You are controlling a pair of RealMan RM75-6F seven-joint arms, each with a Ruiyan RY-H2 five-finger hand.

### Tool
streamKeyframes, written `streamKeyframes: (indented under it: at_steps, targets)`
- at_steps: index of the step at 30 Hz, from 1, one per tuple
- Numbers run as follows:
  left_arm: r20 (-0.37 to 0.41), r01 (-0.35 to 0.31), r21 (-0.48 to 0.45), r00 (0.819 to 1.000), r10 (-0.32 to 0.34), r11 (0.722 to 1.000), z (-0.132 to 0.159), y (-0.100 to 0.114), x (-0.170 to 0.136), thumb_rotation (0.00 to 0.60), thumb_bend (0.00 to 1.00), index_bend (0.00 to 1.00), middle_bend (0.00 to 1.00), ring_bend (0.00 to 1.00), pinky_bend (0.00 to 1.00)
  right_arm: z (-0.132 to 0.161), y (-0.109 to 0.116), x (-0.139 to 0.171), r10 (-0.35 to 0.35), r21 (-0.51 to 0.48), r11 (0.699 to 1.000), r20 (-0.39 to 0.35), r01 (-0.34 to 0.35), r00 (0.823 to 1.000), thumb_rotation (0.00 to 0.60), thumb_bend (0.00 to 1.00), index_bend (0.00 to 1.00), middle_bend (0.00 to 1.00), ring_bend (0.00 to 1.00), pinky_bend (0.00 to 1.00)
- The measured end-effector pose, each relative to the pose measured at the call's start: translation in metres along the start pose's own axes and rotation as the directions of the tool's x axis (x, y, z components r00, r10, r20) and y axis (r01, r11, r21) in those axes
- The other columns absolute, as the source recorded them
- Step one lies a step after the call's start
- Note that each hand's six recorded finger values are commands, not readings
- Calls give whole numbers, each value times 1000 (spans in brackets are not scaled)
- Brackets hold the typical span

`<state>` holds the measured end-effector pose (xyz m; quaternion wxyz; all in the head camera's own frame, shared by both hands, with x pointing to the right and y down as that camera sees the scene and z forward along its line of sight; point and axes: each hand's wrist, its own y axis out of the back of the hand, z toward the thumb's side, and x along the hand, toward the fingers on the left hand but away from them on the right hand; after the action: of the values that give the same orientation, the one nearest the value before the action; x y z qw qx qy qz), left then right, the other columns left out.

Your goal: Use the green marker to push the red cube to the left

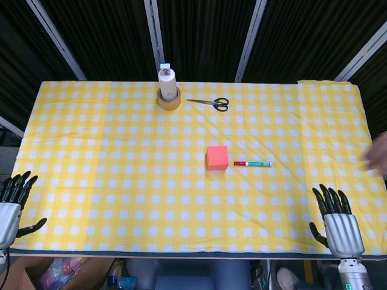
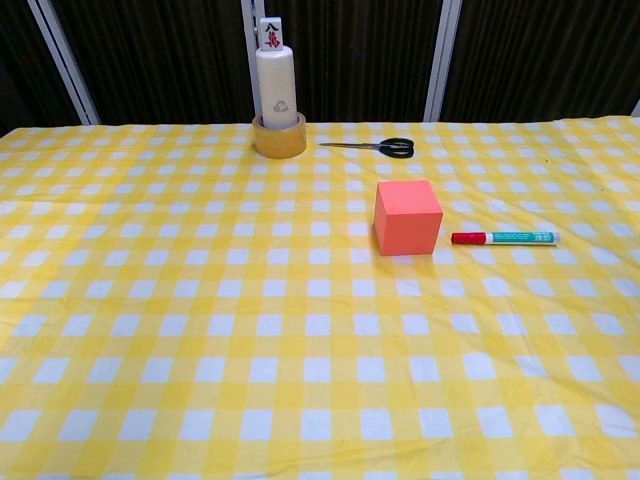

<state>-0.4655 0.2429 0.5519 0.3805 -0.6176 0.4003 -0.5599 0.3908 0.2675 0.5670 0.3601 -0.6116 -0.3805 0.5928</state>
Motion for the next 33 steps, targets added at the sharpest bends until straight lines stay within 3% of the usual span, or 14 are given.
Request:
streamKeyframes:
  at_steps: [13, 17, 23, 33]
  targets:
    - [15, -1, -12, 1000, 1, 1000, 4, 1, 0, 600, 0, 0, 0, 0, 0, 8, 5, -3, -8, -49, 999, -19, 7, 1000, 600, 407, 0, 0, 0, 0]
    - [16, 6, -16, 1000, -6, 1000, 4, 0, 1, 600, 0, 0, 0, 0, 0, 18, 11, -11, -24, -85, 996, -40, 21, 999, 600, 407, 73, 0, 0, 0]
    - [25, 15, -14, 1000, -15, 1000, 5, 1, 3, 600, 0, 0, 0, 0, 0, 48, 25, -39, -52, -110, 993, -87, 42, 995, 600, 407, 212, 46, 0, 0]
    - [42, 17, -20, 999, -16, 1000, 6, 4, 3, 600, 0, 0, 0, 0, 0, 105, 23, -108, -12, -77, 997, -100, 5, 995, 600, 407, 332, 100, 0, 0]
